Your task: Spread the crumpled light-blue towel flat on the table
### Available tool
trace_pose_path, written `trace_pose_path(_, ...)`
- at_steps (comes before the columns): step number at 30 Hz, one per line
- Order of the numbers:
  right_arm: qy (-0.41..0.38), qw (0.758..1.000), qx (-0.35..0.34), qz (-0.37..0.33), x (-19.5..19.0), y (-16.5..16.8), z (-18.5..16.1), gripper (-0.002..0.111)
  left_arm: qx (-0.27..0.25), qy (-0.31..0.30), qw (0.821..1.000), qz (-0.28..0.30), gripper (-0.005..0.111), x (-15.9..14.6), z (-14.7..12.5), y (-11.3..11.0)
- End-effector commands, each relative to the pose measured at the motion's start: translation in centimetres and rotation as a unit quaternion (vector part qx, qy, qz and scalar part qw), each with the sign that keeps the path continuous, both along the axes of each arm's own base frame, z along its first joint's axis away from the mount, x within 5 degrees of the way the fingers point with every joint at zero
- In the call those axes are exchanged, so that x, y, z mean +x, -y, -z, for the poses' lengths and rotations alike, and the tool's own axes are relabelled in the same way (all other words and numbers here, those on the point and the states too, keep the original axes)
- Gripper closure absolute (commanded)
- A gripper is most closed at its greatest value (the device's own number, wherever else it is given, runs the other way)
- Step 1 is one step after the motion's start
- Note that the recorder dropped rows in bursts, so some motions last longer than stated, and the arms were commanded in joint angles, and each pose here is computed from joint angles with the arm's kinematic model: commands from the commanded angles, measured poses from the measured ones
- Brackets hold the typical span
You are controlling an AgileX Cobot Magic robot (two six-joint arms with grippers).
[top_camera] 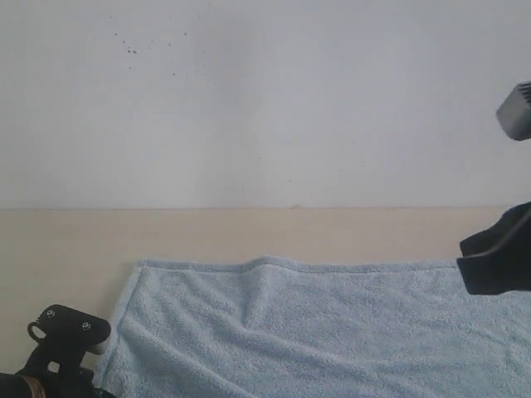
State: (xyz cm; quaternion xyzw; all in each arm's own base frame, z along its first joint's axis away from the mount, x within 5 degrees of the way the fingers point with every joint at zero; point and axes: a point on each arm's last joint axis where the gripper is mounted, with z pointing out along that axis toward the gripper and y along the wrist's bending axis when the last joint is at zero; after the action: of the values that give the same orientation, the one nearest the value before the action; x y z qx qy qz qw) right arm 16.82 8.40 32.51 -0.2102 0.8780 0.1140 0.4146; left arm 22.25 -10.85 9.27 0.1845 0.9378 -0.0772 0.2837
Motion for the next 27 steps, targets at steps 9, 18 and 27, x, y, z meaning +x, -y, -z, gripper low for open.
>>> trace_pose_path(9,0.06,0.997,0.043,0.012,-3.1,1.5,-2.5,0.108,0.068,-0.195,0.977,-0.053,0.085,-3.8,1.8,-1.8)
trace_pose_path(18,0.049,0.998,0.038,0.01,-3.7,1.7,-2.4,0.108,0.026,-0.14,0.987,-0.072,0.085,-5.4,-1.3,-2.6)
trace_pose_path(27,0.043,0.998,0.034,0.009,-3.8,1.8,-2.3,0.108,-0.025,-0.049,0.994,-0.09,0.085,-4.6,-4.3,-3.2)
